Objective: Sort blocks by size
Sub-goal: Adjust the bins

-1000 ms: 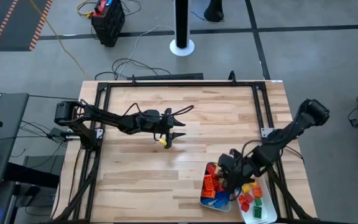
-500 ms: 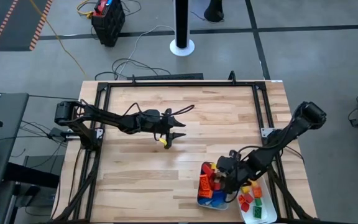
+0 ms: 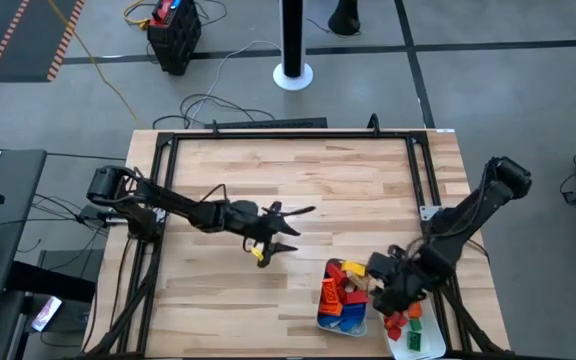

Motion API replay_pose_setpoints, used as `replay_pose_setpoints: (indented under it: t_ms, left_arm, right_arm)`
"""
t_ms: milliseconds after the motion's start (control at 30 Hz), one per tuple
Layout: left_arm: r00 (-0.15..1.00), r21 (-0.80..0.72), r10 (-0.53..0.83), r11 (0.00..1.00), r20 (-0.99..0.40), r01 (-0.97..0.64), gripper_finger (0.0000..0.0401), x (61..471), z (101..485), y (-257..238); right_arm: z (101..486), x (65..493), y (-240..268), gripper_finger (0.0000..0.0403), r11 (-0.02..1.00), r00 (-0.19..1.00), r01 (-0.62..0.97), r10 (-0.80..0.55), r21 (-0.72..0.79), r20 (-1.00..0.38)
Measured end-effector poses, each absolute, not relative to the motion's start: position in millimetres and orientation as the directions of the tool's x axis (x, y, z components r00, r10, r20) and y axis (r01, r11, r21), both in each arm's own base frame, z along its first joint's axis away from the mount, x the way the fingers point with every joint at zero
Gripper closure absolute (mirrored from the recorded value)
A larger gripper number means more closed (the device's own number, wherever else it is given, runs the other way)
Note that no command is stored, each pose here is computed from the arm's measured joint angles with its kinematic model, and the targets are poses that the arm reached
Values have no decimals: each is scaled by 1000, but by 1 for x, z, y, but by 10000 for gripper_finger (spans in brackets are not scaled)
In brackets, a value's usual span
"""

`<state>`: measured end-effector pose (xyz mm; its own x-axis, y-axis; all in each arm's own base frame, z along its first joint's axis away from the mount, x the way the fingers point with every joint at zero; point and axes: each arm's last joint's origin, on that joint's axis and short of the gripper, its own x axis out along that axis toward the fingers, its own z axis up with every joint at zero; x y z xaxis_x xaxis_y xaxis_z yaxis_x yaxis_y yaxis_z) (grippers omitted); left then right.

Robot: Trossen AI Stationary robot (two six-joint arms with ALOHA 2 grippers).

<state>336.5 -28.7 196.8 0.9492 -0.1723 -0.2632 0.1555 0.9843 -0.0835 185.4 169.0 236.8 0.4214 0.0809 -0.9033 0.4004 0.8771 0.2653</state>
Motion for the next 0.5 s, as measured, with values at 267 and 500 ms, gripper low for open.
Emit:
replay_pose_setpoints:
  t_ms: [267,500]
  left_arm:
    - [963,-97,-143,988,-227,124,214,364,188,-51]
    - [922,-97,-155,987,-355,128,214,402,167,-59]
  right_arm:
    - [230,157,181,145,858,301,482,30,179,-953]
    - [209,148,187,145,859,79,513,-41,6,-996]
